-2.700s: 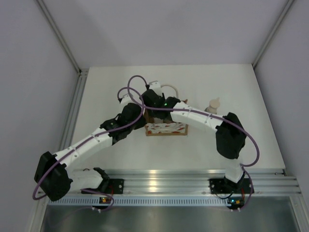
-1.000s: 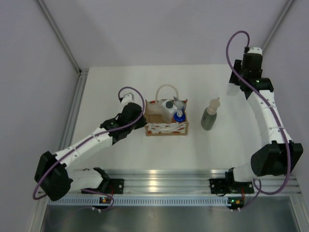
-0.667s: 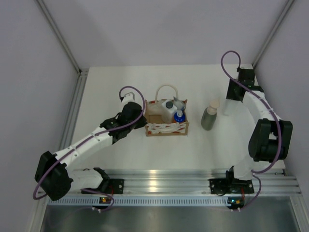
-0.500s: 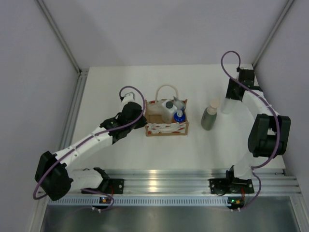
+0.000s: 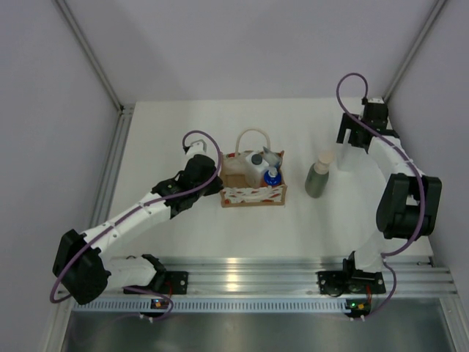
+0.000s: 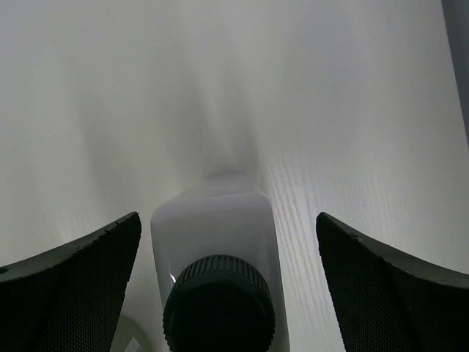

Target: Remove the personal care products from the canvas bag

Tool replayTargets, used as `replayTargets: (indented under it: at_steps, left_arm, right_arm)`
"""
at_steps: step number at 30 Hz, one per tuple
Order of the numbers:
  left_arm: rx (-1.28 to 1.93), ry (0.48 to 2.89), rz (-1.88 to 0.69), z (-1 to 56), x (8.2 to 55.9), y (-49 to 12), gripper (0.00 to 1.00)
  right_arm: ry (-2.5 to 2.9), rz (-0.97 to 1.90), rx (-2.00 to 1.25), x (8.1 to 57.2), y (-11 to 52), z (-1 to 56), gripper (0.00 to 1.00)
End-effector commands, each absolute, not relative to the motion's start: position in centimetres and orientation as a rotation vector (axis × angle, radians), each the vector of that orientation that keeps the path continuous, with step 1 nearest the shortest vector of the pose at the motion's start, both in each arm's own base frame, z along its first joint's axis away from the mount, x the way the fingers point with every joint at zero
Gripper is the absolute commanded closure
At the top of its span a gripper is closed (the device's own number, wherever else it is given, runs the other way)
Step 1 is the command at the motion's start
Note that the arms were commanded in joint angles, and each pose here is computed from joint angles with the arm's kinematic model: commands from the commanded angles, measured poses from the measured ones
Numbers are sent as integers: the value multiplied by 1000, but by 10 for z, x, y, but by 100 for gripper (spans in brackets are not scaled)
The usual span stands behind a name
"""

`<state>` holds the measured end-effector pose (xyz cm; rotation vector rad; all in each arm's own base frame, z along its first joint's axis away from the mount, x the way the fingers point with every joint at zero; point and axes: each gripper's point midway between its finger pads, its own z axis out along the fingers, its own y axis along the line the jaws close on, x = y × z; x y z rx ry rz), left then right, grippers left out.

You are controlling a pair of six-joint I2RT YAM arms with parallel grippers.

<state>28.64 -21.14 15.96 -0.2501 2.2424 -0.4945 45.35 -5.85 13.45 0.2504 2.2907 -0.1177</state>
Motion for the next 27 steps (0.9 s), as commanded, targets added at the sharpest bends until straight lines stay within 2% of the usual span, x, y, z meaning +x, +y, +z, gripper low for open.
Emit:
replayTargets:
  at_steps: [1, 4, 8, 11, 14, 16, 24, 26, 27]
  left_arm:
    - [-233, 2186, -543, 185, 291, -216, 100]
    - [-218, 2184, -549, 186, 290, -217, 100]
    - [-191, 2175, -548, 191, 290, -217, 93]
    - [-187, 2165, -559, 196, 291, -218, 86]
    - [-179, 2160, -550, 198, 294, -219, 79]
    - [-168, 2159, -547, 199, 296, -220, 79]
    - [-145, 2185, -519, 191, 300, -224, 78]
    - [-146, 2186, -517, 190, 301, -224, 68]
    - [-143, 2187, -517, 190, 300, -224, 60]
  right_arm:
    - [2139, -121, 264, 469, -61, 198, 0]
    - [2115, -116, 280, 464, -58, 220, 1]
    - [2044, -102, 263, 451, -43, 260, 0]
    - [2011, -74, 220, 436, -8, 286, 1]
    - [1947, 12, 117, 409, 59, 313, 1]
    - [1951, 86, 147, 395, 87, 307, 1]
    - [1967, 367, -320, 332, 242, 286, 12]
    - [1999, 376, -407, 326, 262, 273, 13]
    - [2000, 380, -418, 326, 268, 274, 14]
